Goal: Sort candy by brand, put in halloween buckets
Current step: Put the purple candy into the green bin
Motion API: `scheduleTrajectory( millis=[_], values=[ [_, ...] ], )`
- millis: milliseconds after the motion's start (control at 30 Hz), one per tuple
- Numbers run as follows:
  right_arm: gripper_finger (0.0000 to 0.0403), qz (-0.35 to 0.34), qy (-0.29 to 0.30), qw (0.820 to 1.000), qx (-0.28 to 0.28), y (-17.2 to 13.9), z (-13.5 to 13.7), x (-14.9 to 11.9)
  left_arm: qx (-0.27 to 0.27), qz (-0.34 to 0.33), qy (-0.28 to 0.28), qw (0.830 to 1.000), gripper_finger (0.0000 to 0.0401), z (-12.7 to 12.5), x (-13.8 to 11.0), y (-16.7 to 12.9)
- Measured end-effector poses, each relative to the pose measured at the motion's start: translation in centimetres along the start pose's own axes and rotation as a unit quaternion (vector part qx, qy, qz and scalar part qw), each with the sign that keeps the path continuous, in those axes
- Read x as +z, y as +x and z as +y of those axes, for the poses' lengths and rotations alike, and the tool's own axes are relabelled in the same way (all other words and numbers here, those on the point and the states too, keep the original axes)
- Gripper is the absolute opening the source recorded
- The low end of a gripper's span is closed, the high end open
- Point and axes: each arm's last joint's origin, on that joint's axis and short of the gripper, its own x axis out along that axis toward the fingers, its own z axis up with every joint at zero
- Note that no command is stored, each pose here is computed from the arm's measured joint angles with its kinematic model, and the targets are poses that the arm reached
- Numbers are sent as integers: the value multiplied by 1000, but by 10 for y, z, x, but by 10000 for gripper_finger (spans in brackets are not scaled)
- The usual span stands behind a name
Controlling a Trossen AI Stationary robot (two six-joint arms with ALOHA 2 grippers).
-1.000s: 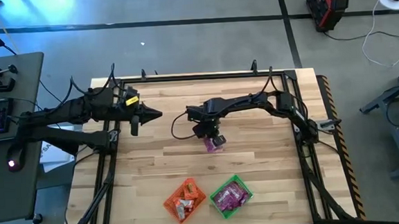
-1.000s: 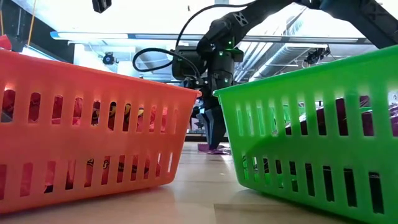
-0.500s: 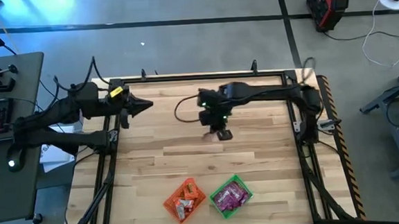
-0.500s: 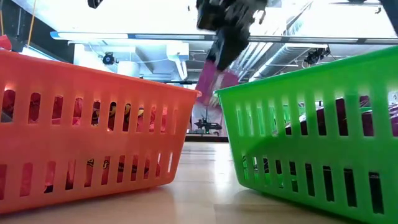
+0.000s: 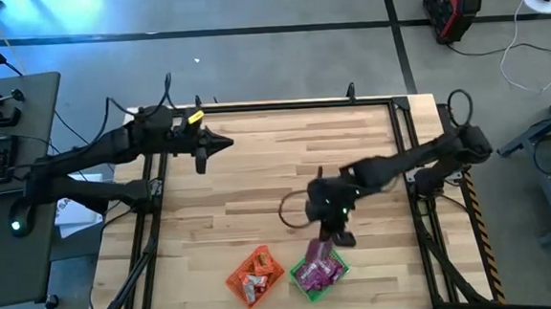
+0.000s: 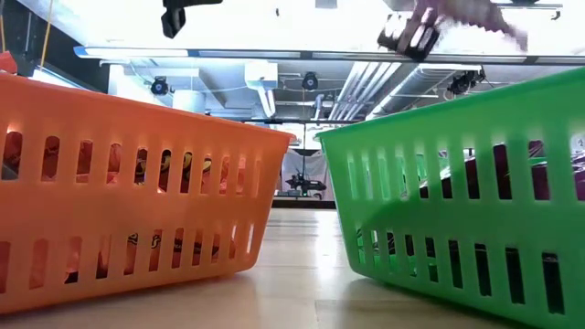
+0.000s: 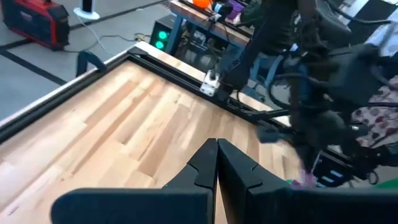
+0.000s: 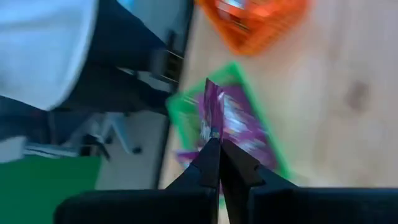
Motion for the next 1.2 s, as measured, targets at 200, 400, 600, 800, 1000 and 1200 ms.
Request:
scheduleTrajectory(
  millis=[200,400,600,800,1000,1200],
  values=[
    [0,-22,-3,999,47,18,37,0,-21,13,-24,999,0,8,2,11],
    [0,11,4,1000,27,39,31,-17,-26,20,-28,999,0,10,2,14],
    [0,26,22,999,21,56,13,-31,-29,21,-32,999,0,10,2,14],
    [0,27,9,998,64,70,19,-31,-37,26,-41,998,0,9,1,14],
    [12,15,20,999,24,78,20,-32,-37,26,-41,998,0,9,1,14],
    [108,17,62,998,6,81,14,-32,-37,27,-41,998,0,9,1,14]
  ],
)
